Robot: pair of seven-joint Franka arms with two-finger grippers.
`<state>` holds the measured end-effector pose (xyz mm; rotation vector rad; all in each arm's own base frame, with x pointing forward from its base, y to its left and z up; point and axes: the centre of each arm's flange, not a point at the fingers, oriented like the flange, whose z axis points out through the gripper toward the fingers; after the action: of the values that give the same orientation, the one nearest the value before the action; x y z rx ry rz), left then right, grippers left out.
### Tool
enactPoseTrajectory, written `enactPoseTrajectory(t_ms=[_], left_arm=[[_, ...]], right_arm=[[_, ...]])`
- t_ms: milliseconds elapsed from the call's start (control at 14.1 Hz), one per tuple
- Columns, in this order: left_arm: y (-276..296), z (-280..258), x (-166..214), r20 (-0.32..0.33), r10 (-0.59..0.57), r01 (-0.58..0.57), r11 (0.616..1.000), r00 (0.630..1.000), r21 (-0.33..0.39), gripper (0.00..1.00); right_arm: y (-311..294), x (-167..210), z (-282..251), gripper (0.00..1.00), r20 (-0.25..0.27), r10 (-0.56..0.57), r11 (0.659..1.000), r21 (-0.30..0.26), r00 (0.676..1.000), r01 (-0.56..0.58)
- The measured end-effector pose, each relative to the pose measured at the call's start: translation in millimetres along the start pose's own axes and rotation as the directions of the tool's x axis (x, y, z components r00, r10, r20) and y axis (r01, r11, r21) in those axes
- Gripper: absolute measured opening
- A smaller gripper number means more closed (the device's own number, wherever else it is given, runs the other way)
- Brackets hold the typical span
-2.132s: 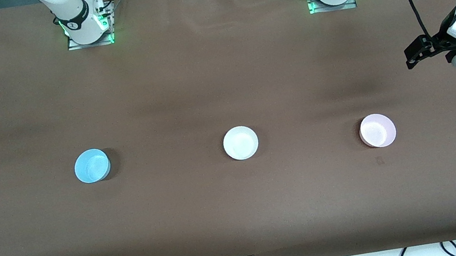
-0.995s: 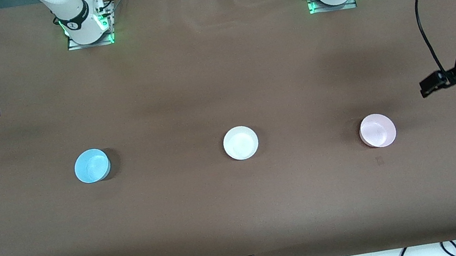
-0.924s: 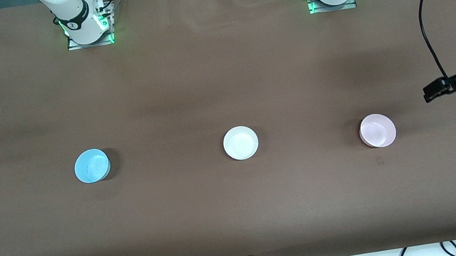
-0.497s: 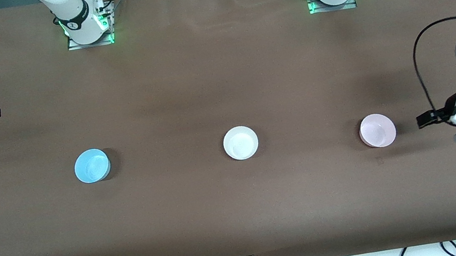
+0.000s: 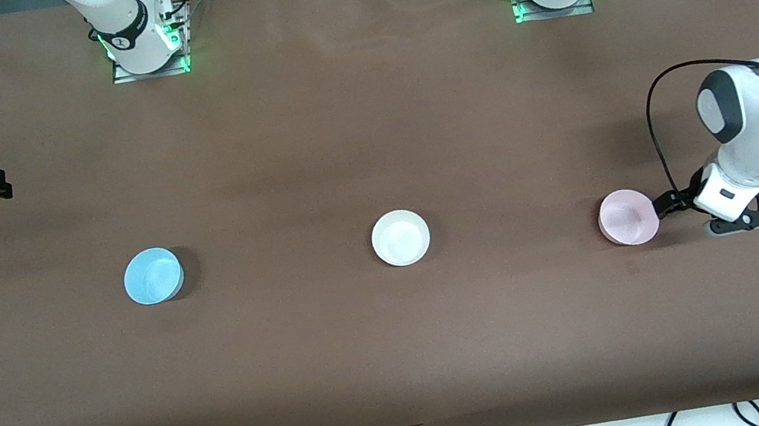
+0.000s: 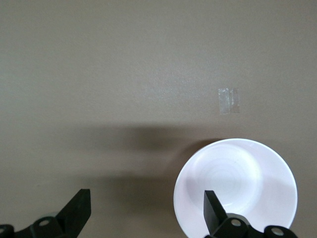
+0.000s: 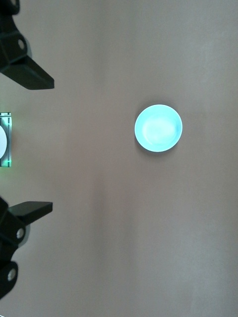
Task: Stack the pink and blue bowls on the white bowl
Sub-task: 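Reach the left gripper to the pink bowl while the right gripper reaches the blue bowl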
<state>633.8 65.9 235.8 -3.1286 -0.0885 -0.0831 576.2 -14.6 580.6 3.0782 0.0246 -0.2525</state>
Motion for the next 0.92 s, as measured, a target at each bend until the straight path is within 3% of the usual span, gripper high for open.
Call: enactPoseTrajectory(t_ms=[497,640,711,924], left_arm=[[10.1,31.4,-28.1,-0.005,-0.030,0.030,1.000,1.000,-0.006,0.93],[12.9,35.5,-32.3,-0.003,-0.027,0.027,1.000,1.000,-0.007,0.82],[14.1,36.5,-33.5,-0.001,-0.026,0.026,1.000,1.000,-0.008,0.81],[17.0,37.5,-35.1,0.002,-0.026,0.026,1.000,1.000,-0.010,0.51]], right_arm=[[8.1,20.6,34.6,1.00,0.060,0.014,1.000,0.001,0.998,-0.014],[7.2,34.7,53.0,1.00,0.069,0.012,1.000,0.000,0.998,-0.012],[6.9,42.9,63.2,1.00,0.068,0.011,1.000,-0.001,0.998,-0.011],[6.2,69.8,102.9,1.00,0.074,0.012,1.000,0.016,0.997,-0.013]])
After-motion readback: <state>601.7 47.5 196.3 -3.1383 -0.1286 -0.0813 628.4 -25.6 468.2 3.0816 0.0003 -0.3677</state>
